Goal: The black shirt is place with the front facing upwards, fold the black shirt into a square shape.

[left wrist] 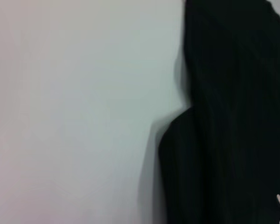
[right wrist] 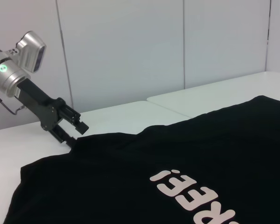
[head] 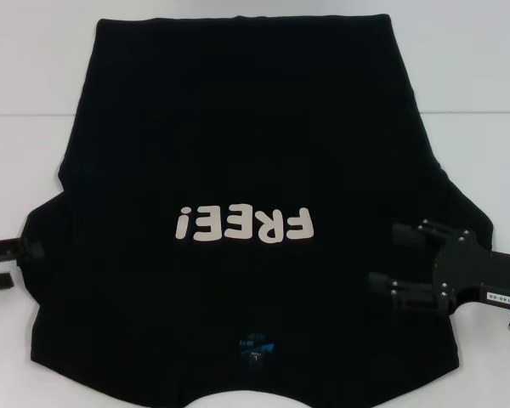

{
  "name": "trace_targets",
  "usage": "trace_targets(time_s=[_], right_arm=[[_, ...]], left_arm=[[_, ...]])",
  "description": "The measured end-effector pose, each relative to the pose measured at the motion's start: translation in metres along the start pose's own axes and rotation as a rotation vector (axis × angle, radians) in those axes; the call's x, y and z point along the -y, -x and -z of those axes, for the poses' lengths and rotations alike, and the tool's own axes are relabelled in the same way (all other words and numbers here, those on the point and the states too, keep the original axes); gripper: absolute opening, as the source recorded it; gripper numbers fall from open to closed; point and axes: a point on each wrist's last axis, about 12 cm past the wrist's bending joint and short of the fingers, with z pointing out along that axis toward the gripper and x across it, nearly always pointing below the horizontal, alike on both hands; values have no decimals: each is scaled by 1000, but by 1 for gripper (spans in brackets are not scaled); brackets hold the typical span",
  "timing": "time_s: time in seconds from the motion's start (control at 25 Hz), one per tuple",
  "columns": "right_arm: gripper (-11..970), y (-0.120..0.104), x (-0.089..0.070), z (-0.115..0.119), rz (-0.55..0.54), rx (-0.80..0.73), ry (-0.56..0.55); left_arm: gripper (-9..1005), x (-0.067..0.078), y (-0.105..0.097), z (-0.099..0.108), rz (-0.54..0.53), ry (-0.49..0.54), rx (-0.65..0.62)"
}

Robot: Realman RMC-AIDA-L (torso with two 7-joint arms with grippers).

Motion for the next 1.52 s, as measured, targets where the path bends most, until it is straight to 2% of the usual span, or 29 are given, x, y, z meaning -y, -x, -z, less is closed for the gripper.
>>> trace_targets(time_s=[0.08,0.32,0.72,0.96,1.2,1.32,1.52], right_arm=[[911,0,0,0,0,0,0],[912,0,0,0,-1,1,2],[912,0,-1,0,-1,1,2],[912,0,0,0,0,1,2],[911,0,1,0,-1,0,0],[911,1,1,0,-3,0,0],[911,1,1,0,-3,0,1]], left_arm=[[828,0,-1,0,3,-2,-7],[884,5,0,-4,-2,-17,-15],[849,13,4,-11,-12,-16,-8],[828,13,6,-15,-39,39,-29],[592,13,8,-15,-25,48,-19],[345,13,8,-15,-28,49,-18],[141,13,8,-15,-33,51,-17]])
